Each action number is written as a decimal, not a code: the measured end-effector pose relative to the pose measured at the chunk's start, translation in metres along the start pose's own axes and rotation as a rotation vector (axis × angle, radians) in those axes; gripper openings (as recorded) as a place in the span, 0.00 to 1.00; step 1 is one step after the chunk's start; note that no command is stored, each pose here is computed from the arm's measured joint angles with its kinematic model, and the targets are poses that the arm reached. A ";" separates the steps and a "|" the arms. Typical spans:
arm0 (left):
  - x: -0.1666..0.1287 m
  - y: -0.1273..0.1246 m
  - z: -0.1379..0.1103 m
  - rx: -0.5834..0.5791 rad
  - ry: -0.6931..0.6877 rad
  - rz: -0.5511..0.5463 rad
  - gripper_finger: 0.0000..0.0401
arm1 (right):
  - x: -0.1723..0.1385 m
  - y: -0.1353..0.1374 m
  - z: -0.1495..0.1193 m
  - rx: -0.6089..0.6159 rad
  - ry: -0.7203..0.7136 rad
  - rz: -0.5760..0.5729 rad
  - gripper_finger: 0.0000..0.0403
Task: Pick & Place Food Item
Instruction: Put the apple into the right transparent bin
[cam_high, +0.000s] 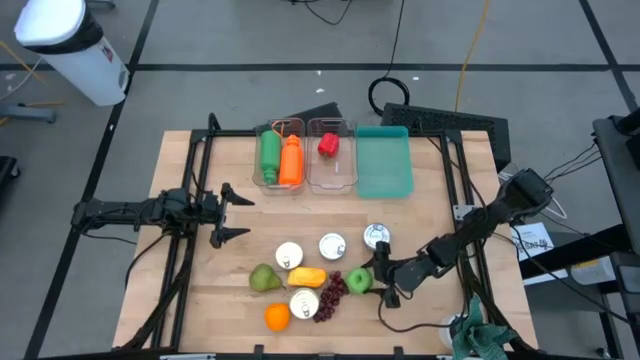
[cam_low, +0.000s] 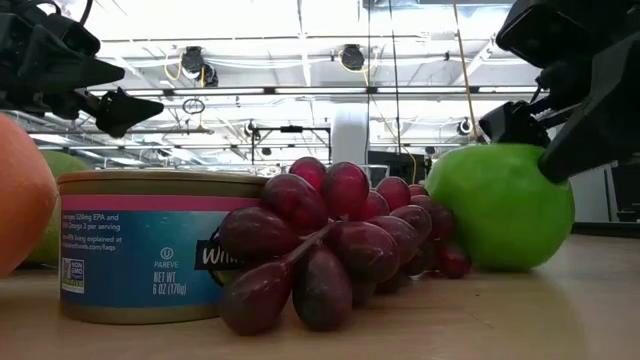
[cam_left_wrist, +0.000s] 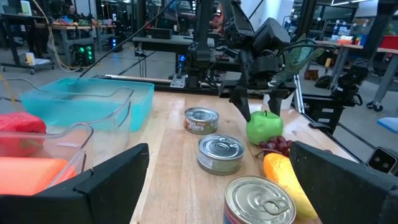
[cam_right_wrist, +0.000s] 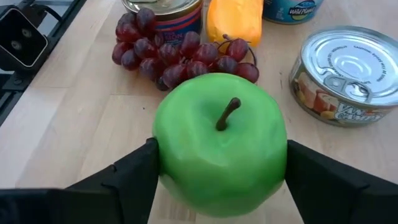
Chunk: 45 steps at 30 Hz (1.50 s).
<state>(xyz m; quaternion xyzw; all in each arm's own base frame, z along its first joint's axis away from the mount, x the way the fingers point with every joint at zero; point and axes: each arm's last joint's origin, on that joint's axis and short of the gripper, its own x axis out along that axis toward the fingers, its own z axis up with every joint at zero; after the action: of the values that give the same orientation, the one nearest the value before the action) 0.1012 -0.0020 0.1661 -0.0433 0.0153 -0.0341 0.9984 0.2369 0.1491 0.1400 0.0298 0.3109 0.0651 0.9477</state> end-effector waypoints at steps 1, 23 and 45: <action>0.000 0.000 0.000 0.000 0.000 0.000 1.00 | -0.001 0.000 0.001 -0.001 -0.005 0.004 0.72; 0.000 0.000 0.000 0.000 0.000 0.000 1.00 | -0.019 -0.008 0.027 0.068 -0.133 0.019 0.72; 0.000 0.000 0.000 0.000 0.000 0.000 1.00 | -0.008 -0.064 0.055 0.057 -0.254 -0.062 0.73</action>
<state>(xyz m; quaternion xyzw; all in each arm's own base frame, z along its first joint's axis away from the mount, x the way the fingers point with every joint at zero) 0.1012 -0.0020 0.1661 -0.0433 0.0153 -0.0339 0.9984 0.2692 0.0840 0.1828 0.0551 0.1910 0.0224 0.9798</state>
